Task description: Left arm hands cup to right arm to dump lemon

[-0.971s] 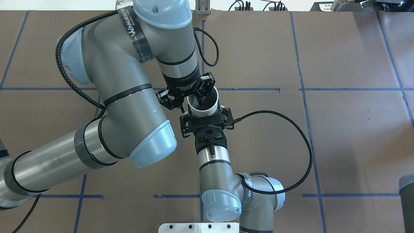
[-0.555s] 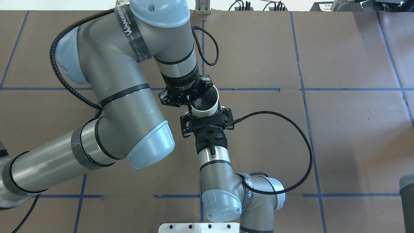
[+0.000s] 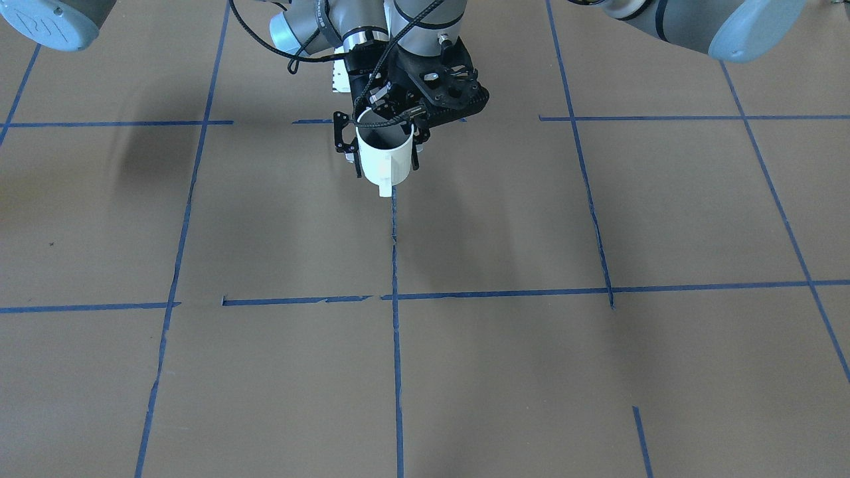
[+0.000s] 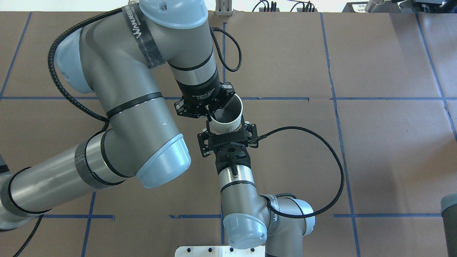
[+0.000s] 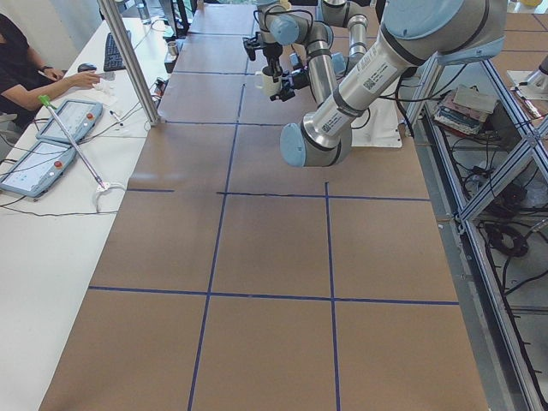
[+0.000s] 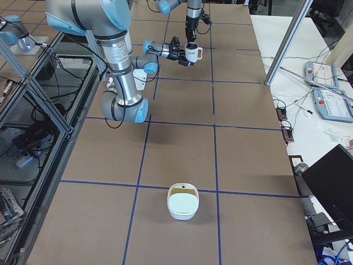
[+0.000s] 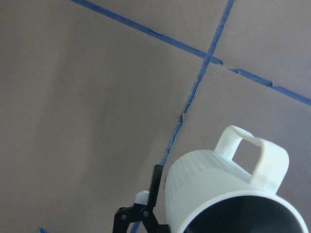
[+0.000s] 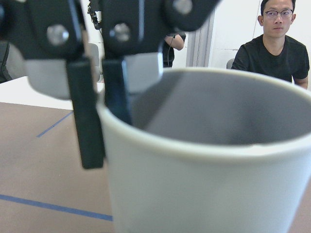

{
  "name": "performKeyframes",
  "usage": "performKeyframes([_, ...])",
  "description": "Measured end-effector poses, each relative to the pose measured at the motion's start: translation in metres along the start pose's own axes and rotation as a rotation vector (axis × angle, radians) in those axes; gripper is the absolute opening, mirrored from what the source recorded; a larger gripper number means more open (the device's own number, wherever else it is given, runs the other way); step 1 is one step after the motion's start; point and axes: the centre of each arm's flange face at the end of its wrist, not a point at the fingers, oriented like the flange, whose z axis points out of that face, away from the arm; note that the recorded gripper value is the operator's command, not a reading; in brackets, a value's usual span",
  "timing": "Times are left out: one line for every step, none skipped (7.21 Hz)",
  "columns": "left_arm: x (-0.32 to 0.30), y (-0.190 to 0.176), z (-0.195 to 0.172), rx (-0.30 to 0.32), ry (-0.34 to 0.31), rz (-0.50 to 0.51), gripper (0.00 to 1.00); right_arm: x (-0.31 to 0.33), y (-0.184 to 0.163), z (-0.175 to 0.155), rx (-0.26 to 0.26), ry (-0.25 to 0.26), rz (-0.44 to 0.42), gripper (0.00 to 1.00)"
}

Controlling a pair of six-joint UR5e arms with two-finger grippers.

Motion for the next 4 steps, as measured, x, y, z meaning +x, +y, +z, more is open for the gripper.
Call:
performKeyframes([0.0,0.001,-0.002,0.001,0.004,0.001,0.0,0.001,0.008,-0.002,-0.008,-0.001,-0.01,1.0])
performKeyframes([-0.002,0.002,-0.007,0.003,0.012,0.004,0.0,0.004,0.016,-0.003,-0.015,0.0,-0.024,1.0])
performKeyframes([-0.005,0.006,-0.016,0.005,0.022,0.008,0.0,0.007,0.023,-0.005,-0.022,0.0,-0.034,1.0])
performKeyframes([-0.012,0.006,-0.025,0.012,0.031,0.009,0.0,0.009,0.027,-0.005,-0.036,-0.005,-0.04,1.0])
